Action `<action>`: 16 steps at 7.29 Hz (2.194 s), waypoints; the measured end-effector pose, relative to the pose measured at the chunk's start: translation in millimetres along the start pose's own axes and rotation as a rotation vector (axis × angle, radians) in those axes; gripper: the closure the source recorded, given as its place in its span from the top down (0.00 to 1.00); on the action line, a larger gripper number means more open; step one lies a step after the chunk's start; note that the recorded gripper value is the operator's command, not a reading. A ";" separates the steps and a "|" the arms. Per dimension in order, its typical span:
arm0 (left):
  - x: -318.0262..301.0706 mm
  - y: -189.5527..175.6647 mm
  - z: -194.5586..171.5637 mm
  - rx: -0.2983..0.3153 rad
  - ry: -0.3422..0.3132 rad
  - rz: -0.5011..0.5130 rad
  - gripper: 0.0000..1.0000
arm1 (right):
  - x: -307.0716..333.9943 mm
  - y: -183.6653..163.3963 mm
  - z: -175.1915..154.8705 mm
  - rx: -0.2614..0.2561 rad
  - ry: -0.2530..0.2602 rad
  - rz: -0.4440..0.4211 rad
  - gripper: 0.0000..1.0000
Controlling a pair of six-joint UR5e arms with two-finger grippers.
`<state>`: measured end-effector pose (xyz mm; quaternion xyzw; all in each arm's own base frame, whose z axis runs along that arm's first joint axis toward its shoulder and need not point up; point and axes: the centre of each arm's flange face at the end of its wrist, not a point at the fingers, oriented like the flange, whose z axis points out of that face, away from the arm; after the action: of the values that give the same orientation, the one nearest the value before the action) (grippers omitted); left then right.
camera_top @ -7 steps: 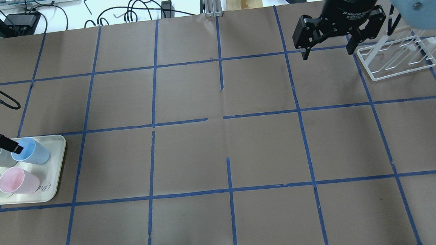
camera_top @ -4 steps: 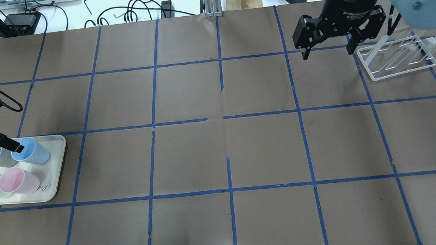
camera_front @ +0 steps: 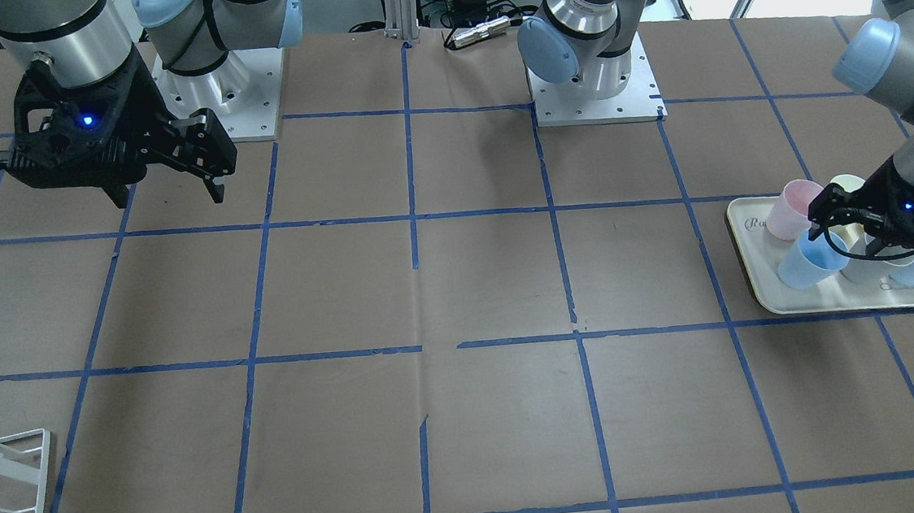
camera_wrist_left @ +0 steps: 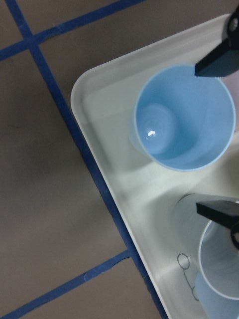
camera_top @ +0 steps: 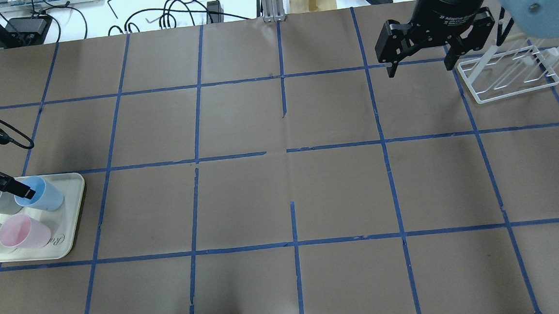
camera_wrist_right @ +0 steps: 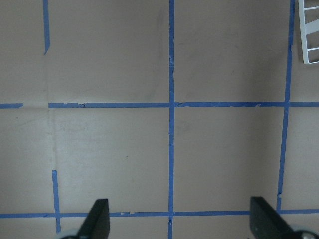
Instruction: Transfer IKEA cup to right arm and place on rack
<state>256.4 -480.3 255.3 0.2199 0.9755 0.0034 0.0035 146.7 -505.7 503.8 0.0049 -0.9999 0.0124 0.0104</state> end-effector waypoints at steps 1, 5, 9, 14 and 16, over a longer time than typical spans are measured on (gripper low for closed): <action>-1.7 -0.3 3.6 -0.004 0.005 -0.001 0.87 | -0.2 0.1 0.1 -0.001 0.000 0.000 1.00; -3.7 -1.0 19.4 -0.023 0.043 -0.004 0.73 | -0.2 0.4 0.4 -0.003 -0.001 0.001 1.00; -3.4 -1.4 27.8 -0.036 0.067 -0.004 0.00 | -0.3 0.6 0.5 -0.005 0.000 0.001 1.00; -2.0 -6.1 6.7 -0.030 0.057 0.002 0.00 | -0.3 0.4 0.4 -0.003 0.000 0.000 1.00; -10.4 -18.0 -31.0 -0.020 0.099 -0.034 0.00 | 1.2 -0.6 -0.6 0.001 -0.001 0.001 1.00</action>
<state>257.7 -501.1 286.2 0.2030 0.9780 0.0237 -0.0425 145.5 -506.3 504.4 0.0044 -0.9999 0.0130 0.0097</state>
